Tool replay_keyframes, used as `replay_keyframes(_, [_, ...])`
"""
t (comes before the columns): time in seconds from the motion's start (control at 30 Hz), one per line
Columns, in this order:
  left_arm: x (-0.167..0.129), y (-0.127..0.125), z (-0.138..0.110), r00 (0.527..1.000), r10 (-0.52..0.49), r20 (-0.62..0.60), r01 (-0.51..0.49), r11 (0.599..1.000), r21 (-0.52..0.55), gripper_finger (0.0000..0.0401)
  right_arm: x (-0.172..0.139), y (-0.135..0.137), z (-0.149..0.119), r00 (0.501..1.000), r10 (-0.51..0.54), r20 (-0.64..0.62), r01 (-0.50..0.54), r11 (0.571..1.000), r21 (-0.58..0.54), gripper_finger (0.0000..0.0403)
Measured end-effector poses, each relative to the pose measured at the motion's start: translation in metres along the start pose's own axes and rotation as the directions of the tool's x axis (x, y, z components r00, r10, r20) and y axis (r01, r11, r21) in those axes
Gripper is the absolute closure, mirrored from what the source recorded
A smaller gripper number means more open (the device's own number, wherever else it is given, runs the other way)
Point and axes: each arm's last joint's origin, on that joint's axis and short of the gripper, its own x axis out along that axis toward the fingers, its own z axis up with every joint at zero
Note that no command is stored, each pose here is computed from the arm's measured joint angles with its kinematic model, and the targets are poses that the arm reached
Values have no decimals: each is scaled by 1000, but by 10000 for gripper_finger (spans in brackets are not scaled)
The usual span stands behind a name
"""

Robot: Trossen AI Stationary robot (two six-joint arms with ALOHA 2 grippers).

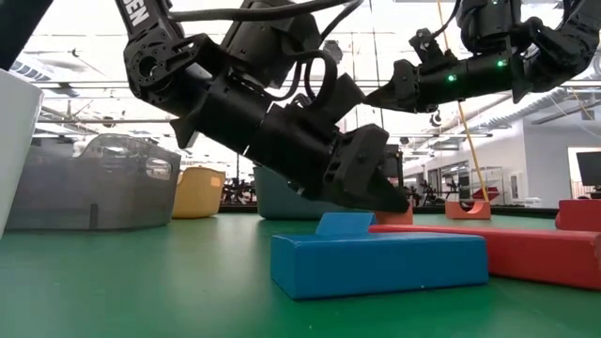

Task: Sort & place blocks by color
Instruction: Put the orange square block into the black bin

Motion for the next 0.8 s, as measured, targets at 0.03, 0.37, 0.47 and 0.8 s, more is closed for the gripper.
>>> replay_keyframes(0.03, [0,0,0,1000,0,0,0,1000,2,215,0,0,0,1000,0,0,0,1000,0,232])
replay_keyframes(0.37, [-1,-1,2,999,-36,15,35,999,10,266,0,0,0,1000,0,0,0,1000,0,232])
replay_keyframes(0.47, [-5,-1,8,999,-47,18,47,999,11,266,0,0,0,1000,0,0,0,1000,0,232])
replay_keyframes(0.8, [-44,2,52,1000,-5,-3,5,999,49,266,0,0,0,1000,0,0,0,1000,0,232])
